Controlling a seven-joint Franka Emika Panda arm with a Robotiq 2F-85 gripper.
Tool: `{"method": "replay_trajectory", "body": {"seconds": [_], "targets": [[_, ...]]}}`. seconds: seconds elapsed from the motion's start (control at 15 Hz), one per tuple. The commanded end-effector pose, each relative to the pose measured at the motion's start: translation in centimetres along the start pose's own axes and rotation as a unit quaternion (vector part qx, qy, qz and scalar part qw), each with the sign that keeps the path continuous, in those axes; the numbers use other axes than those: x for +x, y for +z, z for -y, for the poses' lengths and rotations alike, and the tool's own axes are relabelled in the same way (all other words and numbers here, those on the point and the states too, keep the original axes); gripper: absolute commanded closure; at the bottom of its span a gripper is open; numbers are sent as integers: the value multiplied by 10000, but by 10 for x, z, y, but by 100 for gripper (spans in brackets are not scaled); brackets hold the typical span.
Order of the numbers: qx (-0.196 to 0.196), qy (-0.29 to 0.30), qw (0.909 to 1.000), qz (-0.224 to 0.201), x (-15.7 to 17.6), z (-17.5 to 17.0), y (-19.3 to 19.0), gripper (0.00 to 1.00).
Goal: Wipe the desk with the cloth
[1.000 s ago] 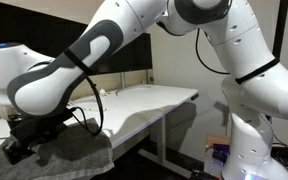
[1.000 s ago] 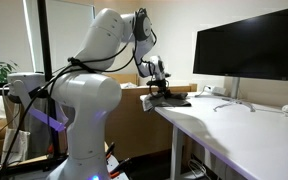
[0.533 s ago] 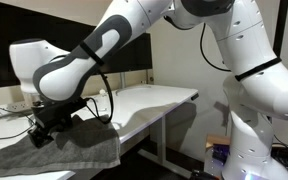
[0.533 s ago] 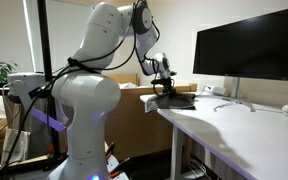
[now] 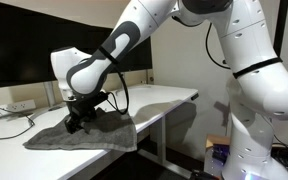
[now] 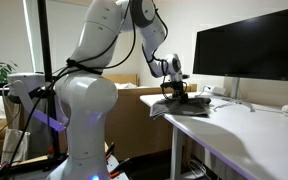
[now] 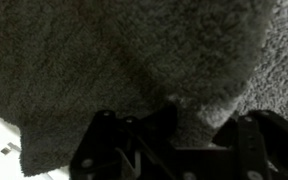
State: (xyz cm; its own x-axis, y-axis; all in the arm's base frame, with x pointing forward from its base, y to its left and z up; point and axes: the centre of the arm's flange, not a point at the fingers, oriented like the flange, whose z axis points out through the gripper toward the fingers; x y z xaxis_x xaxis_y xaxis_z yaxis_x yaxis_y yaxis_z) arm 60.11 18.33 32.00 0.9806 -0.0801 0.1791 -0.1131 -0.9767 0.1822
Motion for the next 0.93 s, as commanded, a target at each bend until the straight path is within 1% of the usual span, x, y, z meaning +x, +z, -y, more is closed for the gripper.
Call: {"method": "replay_trajectory", "body": {"seconds": [0.0, 0.2, 0.53, 0.87], "targets": [[81, -51, 9999, 122, -9, -37, 4, 92], [81, -51, 9998, 183, -5, -61, 6, 92], [162, -92, 9991, 386, -1, -118, 13, 92], [191, -177, 9982, 535, -5, -175, 23, 93]]}}
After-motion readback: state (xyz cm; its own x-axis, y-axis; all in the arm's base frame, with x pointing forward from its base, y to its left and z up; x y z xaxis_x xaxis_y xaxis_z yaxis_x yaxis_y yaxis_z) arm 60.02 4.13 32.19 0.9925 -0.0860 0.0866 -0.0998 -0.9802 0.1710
